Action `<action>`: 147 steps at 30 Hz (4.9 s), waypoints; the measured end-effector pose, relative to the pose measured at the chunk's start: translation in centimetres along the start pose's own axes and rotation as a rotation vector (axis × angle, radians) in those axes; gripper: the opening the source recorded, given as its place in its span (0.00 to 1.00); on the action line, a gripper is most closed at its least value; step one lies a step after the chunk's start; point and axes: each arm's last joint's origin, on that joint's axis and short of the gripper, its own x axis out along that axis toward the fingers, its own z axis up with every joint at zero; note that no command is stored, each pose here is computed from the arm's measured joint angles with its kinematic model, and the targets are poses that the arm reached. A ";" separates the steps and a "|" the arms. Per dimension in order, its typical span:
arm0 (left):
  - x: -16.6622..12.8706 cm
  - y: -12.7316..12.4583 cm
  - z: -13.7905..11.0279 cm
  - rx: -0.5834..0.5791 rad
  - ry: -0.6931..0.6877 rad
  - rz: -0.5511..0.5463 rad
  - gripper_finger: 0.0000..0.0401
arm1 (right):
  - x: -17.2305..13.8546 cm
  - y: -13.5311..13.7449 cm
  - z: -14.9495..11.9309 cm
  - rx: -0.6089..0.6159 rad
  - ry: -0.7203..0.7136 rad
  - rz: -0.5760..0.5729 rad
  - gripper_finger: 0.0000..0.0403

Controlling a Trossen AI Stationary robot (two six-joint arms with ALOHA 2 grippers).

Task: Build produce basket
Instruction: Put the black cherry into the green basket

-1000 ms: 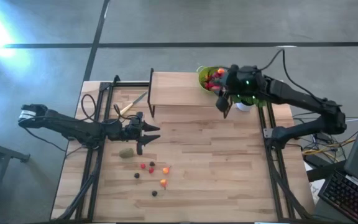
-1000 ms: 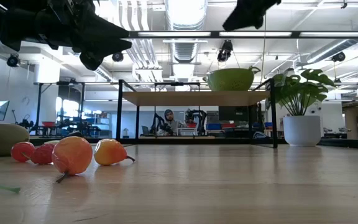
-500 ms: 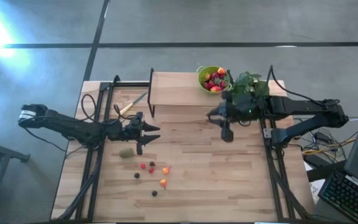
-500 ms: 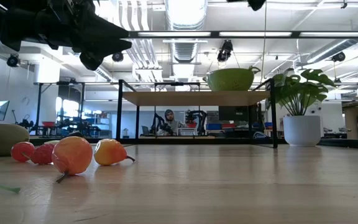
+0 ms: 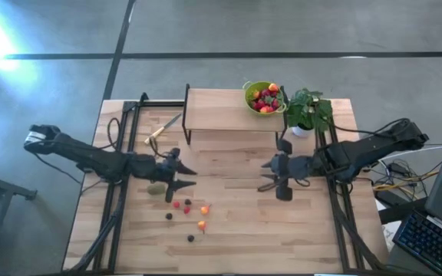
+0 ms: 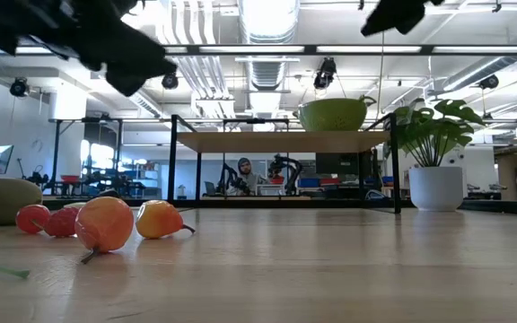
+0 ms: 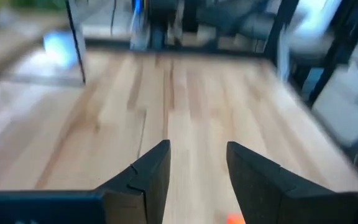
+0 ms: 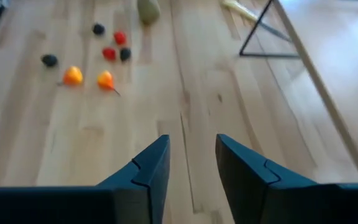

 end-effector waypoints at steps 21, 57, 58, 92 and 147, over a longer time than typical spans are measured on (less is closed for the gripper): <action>-1.1 -11.2 -1.3 -0.191 0.622 0.096 0.41 | 1.6 0.2 -2.3 0.031 0.033 -0.025 0.44; 2.2 -13.5 -8.7 -0.848 0.868 0.644 0.40 | 1.6 0.3 -2.0 0.049 0.007 -0.015 0.39; 2.2 -13.5 -8.7 -0.844 0.868 0.647 0.39 | 1.6 0.3 -2.0 0.049 0.007 -0.015 0.40; 3.2 -14.1 -6.0 -0.610 0.839 0.495 0.01 | 1.6 0.3 -2.0 0.043 0.009 -0.015 0.23; 19.2 0.5 5.1 0.209 0.130 0.098 0.00 | 4.3 1.6 -2.7 -0.009 0.080 -0.013 0.62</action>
